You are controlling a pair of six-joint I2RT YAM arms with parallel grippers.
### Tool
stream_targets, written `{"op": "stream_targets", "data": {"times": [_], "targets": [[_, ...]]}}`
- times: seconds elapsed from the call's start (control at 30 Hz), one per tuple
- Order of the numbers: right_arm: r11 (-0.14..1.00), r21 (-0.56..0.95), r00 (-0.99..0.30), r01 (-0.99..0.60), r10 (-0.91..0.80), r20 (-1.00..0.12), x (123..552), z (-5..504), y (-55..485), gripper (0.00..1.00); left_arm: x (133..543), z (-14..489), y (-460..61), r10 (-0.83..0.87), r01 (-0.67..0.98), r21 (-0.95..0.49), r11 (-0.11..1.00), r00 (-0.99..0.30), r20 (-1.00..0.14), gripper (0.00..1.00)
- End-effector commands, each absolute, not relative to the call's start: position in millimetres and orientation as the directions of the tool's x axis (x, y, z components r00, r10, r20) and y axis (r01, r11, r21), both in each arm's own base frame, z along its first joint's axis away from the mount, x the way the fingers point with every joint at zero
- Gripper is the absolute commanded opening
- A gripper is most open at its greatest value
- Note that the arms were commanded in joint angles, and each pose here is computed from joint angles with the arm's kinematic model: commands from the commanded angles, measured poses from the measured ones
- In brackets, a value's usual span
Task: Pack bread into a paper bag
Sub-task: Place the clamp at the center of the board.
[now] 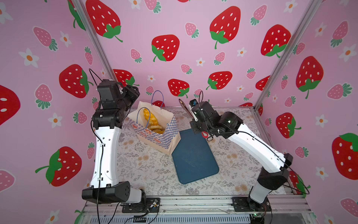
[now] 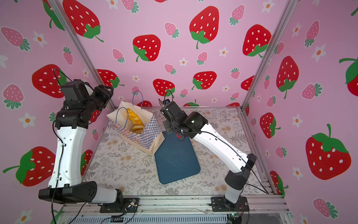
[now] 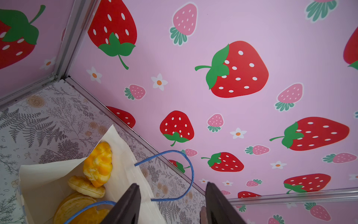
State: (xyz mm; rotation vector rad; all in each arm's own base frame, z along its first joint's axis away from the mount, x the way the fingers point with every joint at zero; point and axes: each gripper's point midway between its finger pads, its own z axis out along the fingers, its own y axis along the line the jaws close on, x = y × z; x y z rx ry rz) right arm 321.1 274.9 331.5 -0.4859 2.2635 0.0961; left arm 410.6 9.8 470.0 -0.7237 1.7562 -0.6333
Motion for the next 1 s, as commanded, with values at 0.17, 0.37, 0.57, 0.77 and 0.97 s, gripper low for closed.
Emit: {"op": "stream_targets", "data": {"times": [0.17,0.37,0.57,0.77,0.97], "targets": [[0.982,0.051,-0.71,0.181,0.167,-0.684,328.4,220.6,102.7,0.0,383.7,507.6,8.9,-0.709,-0.088,-0.706,0.703,-0.167,-0.685,0.6],[0.934,0.097,-0.747,0.344,0.335,-0.574,321.2,145.5,72.6,0.0,381.5,505.3,8.1,-0.721,-0.09,-0.718,0.69,-0.172,-0.671,0.6],[0.899,0.102,-0.773,0.427,0.421,-0.475,314.6,89.1,63.8,0.0,378.3,497.3,1.1,-0.736,-0.081,-0.739,0.669,-0.208,-0.644,0.59],[0.871,0.08,-0.804,0.485,0.48,-0.351,300.7,46.8,59.5,0.06,372.7,485.2,1.4,-0.729,-0.115,-0.727,0.677,-0.235,-0.642,0.59],[0.865,0.095,-0.826,0.493,0.499,-0.262,291.5,37.3,68.0,0.51,369.1,478.3,-4.1,-0.716,-0.115,-0.718,0.686,-0.281,-0.639,0.61]]}}
